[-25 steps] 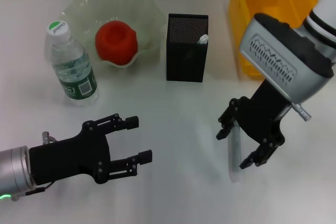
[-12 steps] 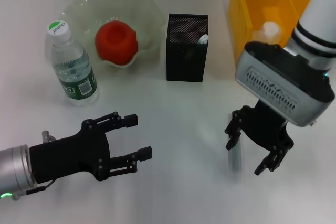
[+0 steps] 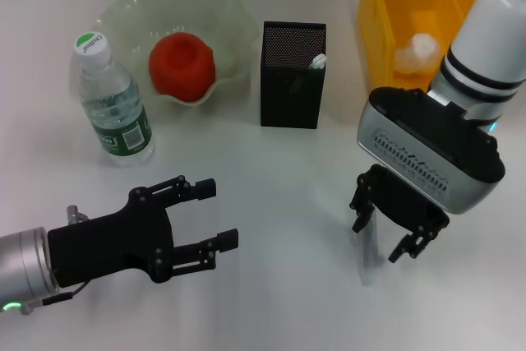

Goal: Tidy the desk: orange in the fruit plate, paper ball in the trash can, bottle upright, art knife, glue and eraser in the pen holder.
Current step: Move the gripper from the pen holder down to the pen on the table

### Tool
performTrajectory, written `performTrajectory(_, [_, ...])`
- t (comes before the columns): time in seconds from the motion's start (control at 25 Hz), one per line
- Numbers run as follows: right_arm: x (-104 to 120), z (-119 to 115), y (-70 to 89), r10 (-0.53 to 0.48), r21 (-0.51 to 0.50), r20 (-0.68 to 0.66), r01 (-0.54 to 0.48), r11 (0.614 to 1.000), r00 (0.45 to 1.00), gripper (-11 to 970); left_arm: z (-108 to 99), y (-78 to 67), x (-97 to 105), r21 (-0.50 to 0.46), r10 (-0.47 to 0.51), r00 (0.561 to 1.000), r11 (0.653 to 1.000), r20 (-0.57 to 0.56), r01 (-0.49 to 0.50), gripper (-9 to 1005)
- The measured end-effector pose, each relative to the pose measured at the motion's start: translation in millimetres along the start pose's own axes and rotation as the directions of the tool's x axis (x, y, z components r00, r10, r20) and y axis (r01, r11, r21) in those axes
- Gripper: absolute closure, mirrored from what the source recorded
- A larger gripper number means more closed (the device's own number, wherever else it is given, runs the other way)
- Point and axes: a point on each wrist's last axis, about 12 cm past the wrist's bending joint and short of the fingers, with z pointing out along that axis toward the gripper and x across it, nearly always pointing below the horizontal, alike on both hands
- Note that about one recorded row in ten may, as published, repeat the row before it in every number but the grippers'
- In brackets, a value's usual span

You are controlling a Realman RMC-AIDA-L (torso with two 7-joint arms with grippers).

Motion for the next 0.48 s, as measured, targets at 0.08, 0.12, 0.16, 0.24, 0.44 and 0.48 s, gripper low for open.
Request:
performTrajectory(0.08, [0.3,2.0,0.0,-0.006,0.003,-0.001,0.006,1.0,1.0,320,0.2,0.0,0.1,-0.001,0.0,1.0,1.0,0.0,0.0,211])
performTrajectory(0.12, [0.3,2.6,0.1,-0.007,0.004,0.0,0.007,1.0,1.0,341,0.2,0.0,0.1,-0.001,0.0,1.0,1.0,0.0,0.0,211])
performTrajectory(0.16, [0.1,3.0,0.2,-0.009,0.003,0.002,0.009,1.0,1.0,361,0.2,0.0,0.1,-0.001,0.0,1.0,1.0,0.0,0.0,211])
performTrajectory(0.24, [-0.3,3.4,0.0,-0.012,0.005,0.004,0.012,1.0,1.0,401,0.4,0.3,0.3,-0.003,0.0,1.0,1.0,-0.002,0.0,211])
performTrajectory(0.44, [-0.3,7.2,-0.8,-0.019,0.015,-0.009,0.019,1.0,1.0,441,0.4,0.5,0.3,-0.004,0.0,1.0,1.0,-0.002,0.0,211])
performTrajectory(0.48, [-0.2,8.0,-0.9,-0.02,0.017,-0.011,0.02,1.0,1.0,446,0.2,0.7,0.1,-0.005,0.0,1.0,1.0,-0.001,0.0,211])
